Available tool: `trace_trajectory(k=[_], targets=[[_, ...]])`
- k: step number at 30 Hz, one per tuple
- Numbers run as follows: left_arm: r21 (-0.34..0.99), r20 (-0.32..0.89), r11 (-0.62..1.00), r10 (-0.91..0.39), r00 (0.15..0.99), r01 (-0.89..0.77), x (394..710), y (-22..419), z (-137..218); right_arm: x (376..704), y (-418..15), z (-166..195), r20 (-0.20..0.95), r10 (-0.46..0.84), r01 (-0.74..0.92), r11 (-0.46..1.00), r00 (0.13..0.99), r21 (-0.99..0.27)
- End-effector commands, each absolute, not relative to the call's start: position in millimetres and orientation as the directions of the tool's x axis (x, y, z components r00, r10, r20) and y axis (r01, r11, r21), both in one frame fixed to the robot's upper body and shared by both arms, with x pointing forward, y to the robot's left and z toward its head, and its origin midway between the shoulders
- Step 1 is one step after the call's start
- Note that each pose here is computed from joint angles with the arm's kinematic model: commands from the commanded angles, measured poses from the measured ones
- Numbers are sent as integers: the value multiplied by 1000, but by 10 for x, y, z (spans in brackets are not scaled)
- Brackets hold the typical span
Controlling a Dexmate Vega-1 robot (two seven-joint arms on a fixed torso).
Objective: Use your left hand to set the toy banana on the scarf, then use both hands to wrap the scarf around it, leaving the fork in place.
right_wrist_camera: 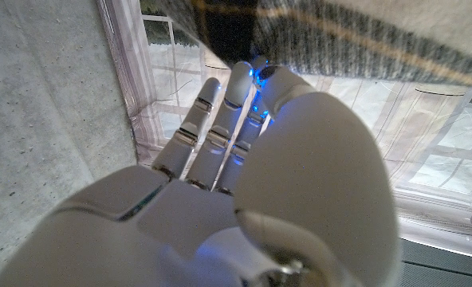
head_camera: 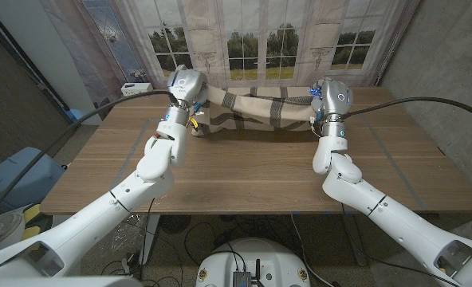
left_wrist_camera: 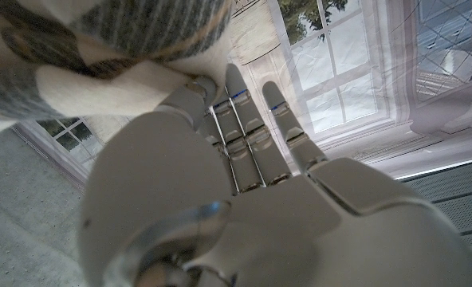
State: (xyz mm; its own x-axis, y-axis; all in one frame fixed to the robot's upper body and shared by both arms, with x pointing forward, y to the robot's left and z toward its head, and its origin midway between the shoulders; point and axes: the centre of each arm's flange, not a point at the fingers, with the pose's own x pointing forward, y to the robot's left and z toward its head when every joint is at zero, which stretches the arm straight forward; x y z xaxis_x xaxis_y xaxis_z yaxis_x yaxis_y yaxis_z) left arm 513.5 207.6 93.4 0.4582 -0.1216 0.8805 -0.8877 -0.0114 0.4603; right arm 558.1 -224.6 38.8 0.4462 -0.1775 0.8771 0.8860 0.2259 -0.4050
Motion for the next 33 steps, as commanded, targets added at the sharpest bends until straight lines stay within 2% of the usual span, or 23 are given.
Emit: trace_trajectory(k=[1, 33], targets=[[467, 877, -44, -109, 469, -883, 5344, 2151, 1188, 5914, -2218, 680, 875, -152, 876, 236, 460, -420], [497, 844, -143, -149, 515, -856, 5966, 2139, 1653, 6673, -2167, 1314, 851, -84, 846, 200, 518, -495]])
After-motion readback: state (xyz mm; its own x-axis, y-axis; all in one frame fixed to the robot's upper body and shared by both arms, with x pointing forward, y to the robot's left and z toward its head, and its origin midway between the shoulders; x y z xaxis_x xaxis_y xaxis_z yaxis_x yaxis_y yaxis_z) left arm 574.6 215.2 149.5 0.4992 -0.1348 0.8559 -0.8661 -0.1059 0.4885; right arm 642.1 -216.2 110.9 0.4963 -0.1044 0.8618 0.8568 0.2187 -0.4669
